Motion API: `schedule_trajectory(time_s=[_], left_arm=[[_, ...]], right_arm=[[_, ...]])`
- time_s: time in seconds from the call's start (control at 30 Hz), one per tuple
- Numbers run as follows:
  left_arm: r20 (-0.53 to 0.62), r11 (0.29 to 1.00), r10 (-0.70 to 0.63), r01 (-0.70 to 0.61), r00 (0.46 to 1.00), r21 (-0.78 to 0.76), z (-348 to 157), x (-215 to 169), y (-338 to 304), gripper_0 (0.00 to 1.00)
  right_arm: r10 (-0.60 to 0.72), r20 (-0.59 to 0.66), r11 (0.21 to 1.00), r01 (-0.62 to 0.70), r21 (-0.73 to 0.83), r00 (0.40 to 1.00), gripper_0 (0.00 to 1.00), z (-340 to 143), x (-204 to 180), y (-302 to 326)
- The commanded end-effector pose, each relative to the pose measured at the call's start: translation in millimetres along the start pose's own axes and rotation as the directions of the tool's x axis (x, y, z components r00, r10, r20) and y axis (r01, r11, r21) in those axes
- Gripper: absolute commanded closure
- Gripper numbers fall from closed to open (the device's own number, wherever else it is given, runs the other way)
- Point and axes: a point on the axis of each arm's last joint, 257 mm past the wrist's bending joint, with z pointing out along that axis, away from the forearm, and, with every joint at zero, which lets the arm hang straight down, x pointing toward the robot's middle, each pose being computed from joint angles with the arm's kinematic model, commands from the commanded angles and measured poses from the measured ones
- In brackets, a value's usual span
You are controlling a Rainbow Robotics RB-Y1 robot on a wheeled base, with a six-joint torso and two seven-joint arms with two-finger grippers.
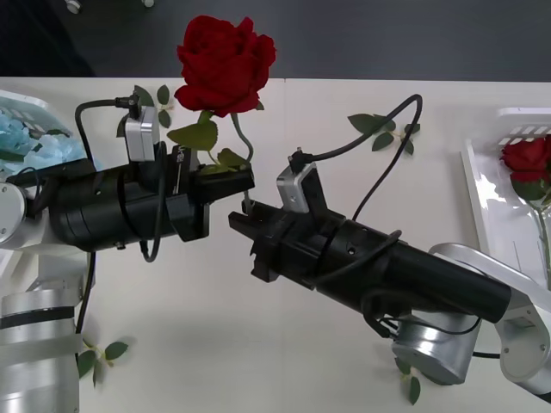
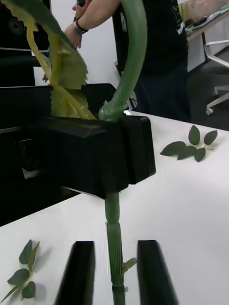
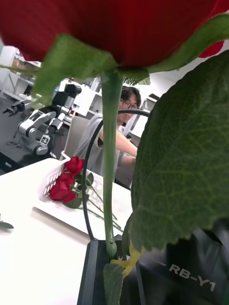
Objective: Put the red flowers into the right box and the blue flowers into the left box
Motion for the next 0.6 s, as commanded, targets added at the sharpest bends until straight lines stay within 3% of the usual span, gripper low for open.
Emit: schedule_trajectory(time_s=[0.03,0.3,0.4,0.47,0.53,0.6], left_arm=[[-0.003,0.996,0.093,-0.093,0.996,0.015,6,-8,-2,1.0],[-0.005,0.996,0.093,-0.093,0.996,0.01,7,-7,0,1.0],[-0.001,0.996,0.092,-0.092,0.996,0.007,7,-8,1,0.94],[0.038,0.997,0.083,-0.083,0.996,-0.006,7,-16,3,0.74],[0.083,0.997,0.071,-0.069,0.994,-0.024,7,-25,6,0.61],[0.115,0.997,0.065,-0.06,0.991,-0.043,7,-32,10,0.37]], right_arm=[[-0.01,0.031,0.999,0.011,-0.04,0.999,1.0,-3,-15,21],[0.0,0.048,0.999,0.002,-0.047,0.999,1.0,-5,-20,23],[0.002,0.052,0.999,0.001,-0.047,0.999,1.0,-5,-21,23],[0.001,0.055,0.999,0.001,-0.048,0.998,1.0,-5,-22,23],[0.002,0.054,0.999,0.001,-0.048,0.999,1.0,-5,-21,23],[0.002,0.054,0.999,0.0,-0.046,0.999,1.0,-6,-21,23]])
